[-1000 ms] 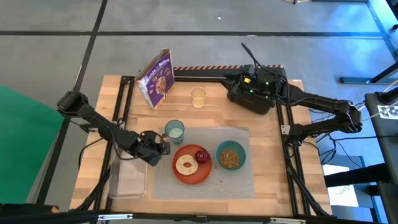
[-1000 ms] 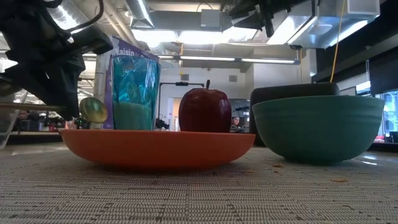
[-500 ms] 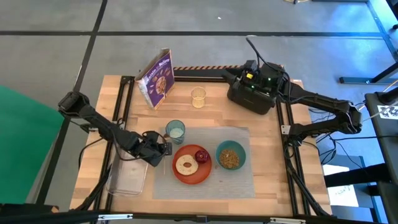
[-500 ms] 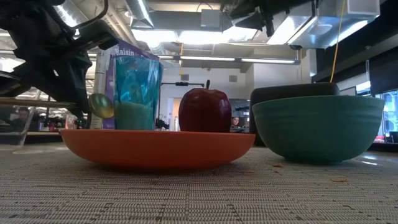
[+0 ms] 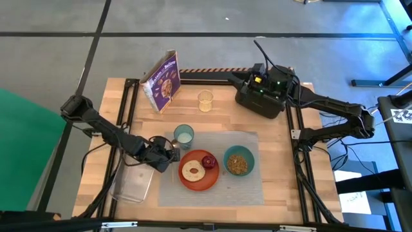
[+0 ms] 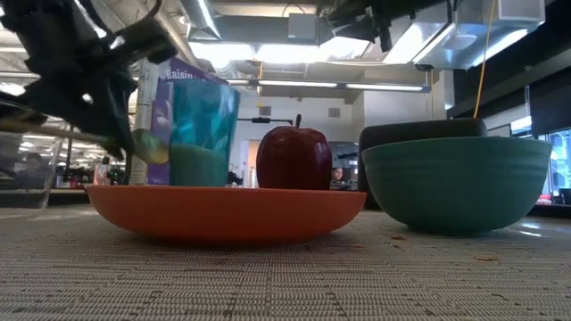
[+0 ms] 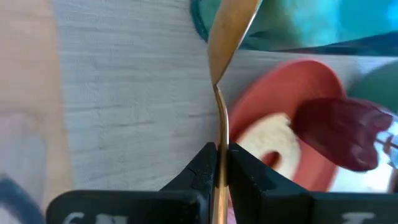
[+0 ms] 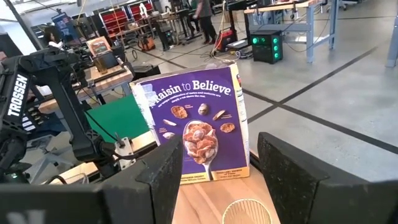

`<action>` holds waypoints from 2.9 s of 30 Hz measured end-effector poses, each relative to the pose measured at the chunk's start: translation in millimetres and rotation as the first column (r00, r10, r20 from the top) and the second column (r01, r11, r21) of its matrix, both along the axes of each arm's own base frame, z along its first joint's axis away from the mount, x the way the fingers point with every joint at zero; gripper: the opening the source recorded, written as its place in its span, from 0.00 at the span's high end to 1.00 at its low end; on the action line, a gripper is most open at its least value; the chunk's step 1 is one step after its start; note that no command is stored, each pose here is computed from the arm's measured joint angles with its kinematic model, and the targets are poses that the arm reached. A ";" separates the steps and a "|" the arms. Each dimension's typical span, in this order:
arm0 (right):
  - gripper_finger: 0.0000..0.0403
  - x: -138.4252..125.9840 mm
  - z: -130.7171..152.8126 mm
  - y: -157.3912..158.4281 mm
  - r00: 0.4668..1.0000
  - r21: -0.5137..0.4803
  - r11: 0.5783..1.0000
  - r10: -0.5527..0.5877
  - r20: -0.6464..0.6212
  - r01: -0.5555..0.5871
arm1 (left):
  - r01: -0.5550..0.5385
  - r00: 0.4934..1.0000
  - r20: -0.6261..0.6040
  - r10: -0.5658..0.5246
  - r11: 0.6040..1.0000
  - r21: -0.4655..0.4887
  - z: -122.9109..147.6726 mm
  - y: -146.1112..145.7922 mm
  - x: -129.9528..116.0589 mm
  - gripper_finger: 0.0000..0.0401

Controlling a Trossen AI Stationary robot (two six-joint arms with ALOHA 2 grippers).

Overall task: Arrange a breakfast setting
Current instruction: Put the gold spoon on the left of the gray table mat, then return to Home Position

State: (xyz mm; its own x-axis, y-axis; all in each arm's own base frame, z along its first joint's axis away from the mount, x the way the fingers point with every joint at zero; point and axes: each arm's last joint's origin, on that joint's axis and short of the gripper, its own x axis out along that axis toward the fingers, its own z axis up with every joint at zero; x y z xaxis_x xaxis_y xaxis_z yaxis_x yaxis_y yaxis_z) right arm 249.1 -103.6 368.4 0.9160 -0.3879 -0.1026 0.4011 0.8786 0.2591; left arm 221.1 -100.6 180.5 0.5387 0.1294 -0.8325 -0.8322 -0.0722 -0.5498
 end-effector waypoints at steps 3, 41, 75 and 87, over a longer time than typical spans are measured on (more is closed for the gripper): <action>0.51 0.0 0.0 0.1 1.000 0.000 1.000 0.001 0.000 -0.001 | -0.006 1.000 0.024 0.006 1.000 -0.005 4.2 -2.8 1.9 0.94; 0.51 0.3 0.5 0.5 1.000 -0.034 0.999 0.028 -0.008 -0.028 | 0.018 0.992 -0.123 -0.010 0.997 0.071 -12.3 -2.0 0.0 0.93; 0.51 0.3 0.5 0.4 1.000 -0.033 0.999 0.019 -0.008 -0.019 | 0.149 0.989 -0.018 -0.150 0.988 -0.033 17.2 -2.4 -4.8 0.72; 0.51 0.3 0.2 0.5 1.000 -0.029 0.999 0.021 -0.010 -0.022 | 0.146 0.989 -0.002 -0.147 0.982 0.120 75.1 16.3 -33.3 0.72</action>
